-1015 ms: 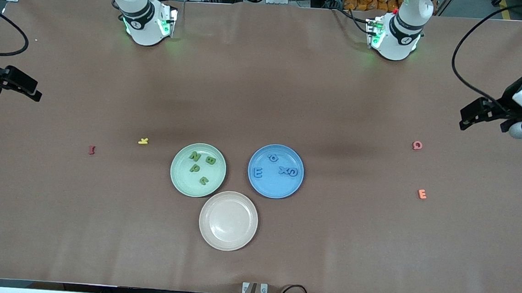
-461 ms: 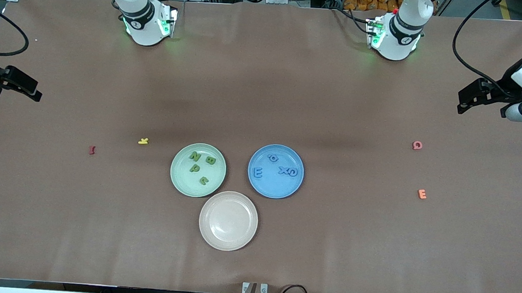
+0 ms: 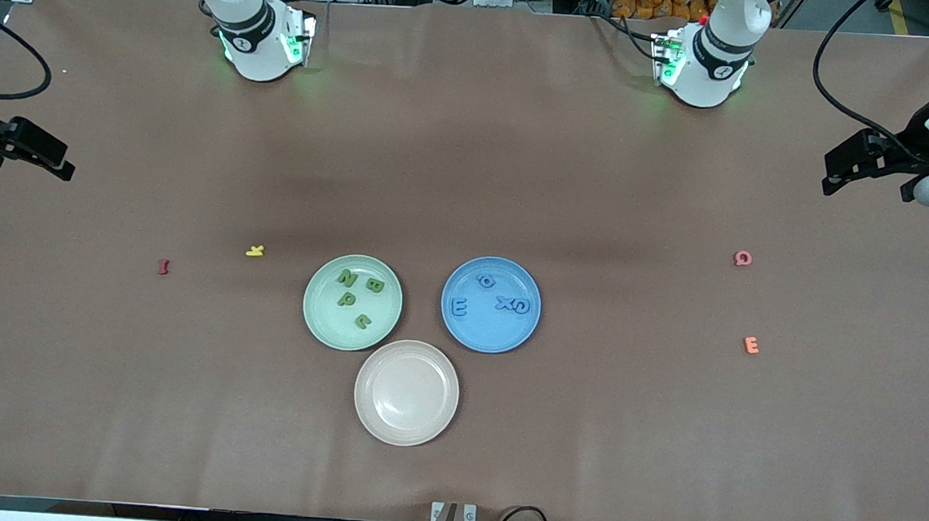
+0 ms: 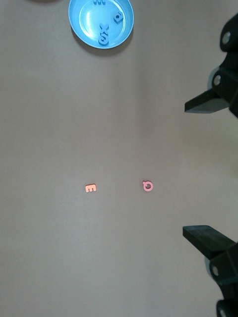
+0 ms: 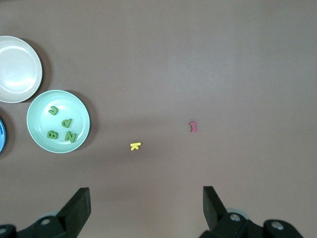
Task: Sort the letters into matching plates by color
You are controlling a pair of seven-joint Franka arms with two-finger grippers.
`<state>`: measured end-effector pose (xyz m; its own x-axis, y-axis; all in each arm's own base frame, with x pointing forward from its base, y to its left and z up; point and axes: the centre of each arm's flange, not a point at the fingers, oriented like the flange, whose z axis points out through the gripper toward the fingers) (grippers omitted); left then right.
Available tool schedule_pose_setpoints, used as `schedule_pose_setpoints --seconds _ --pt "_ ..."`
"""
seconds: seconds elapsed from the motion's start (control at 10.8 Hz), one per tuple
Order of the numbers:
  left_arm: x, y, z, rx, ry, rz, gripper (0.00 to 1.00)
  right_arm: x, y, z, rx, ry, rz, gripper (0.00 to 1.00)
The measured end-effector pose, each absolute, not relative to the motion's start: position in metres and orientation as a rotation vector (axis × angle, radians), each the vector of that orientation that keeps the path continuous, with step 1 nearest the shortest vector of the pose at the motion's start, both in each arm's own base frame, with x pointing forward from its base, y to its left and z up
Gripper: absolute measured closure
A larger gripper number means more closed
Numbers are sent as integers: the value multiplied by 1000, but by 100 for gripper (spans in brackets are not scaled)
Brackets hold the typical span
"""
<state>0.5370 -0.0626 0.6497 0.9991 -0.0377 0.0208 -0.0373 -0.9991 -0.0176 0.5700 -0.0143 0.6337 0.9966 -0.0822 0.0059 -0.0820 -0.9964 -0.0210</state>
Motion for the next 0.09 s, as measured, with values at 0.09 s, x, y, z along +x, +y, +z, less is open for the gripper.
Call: schedule_pose_setpoints --seconds 0.09 --pt "538 -62 648 -3124 58 -29 0 570 -14 634 -3118 128 -10 0"
